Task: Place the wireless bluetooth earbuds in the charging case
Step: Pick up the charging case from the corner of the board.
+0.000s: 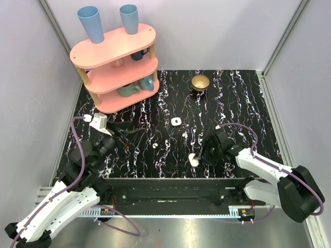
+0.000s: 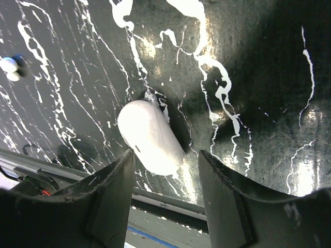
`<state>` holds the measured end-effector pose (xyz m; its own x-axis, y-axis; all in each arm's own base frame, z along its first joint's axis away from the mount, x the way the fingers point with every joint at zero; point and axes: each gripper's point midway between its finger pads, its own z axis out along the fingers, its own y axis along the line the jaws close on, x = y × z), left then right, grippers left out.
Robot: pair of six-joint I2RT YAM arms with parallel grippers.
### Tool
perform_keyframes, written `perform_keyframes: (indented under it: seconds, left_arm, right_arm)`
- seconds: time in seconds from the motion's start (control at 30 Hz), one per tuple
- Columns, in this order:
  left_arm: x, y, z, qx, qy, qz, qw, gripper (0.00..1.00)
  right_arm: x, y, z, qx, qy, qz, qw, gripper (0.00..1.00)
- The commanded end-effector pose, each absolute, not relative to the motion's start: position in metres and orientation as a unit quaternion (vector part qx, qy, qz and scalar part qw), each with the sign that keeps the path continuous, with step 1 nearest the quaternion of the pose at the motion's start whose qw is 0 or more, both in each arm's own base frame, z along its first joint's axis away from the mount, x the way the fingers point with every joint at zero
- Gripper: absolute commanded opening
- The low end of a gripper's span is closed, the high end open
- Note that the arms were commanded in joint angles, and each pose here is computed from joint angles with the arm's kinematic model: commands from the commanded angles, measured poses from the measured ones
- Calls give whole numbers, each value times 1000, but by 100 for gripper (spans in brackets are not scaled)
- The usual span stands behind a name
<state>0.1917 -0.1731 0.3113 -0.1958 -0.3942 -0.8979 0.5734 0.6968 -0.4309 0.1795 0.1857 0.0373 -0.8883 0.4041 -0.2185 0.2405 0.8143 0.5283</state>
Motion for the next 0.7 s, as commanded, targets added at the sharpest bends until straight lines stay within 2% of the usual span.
perform_keyframes:
  seconds: [0.0, 0.33, 0.43, 0.57, 0.6, 0.67]
  left_arm:
    - [194, -175, 321, 64, 660, -390, 639, 95]
    - [194, -176, 322, 64, 659, -391, 639, 96]
    - [194, -177, 321, 64, 661, -392, 637, 96]
    - [194, -177, 320, 66, 663, -391, 635, 96]
    - [194, -177, 319, 65, 663, -391, 635, 96]
    - [195, -177, 318, 65, 664, -391, 634, 96]
  right_arm:
    - [178, 195, 36, 140, 940, 272, 150, 59]
    - [176, 205, 19, 117, 942, 283, 138, 55]
    - [174, 209, 13, 109, 946, 276, 132, 46]
    - [172, 212, 7, 100, 951, 259, 133, 42]
    - [173, 216, 9, 95, 951, 259, 137, 36]
    - [171, 222, 8, 79, 954, 253, 140, 34]
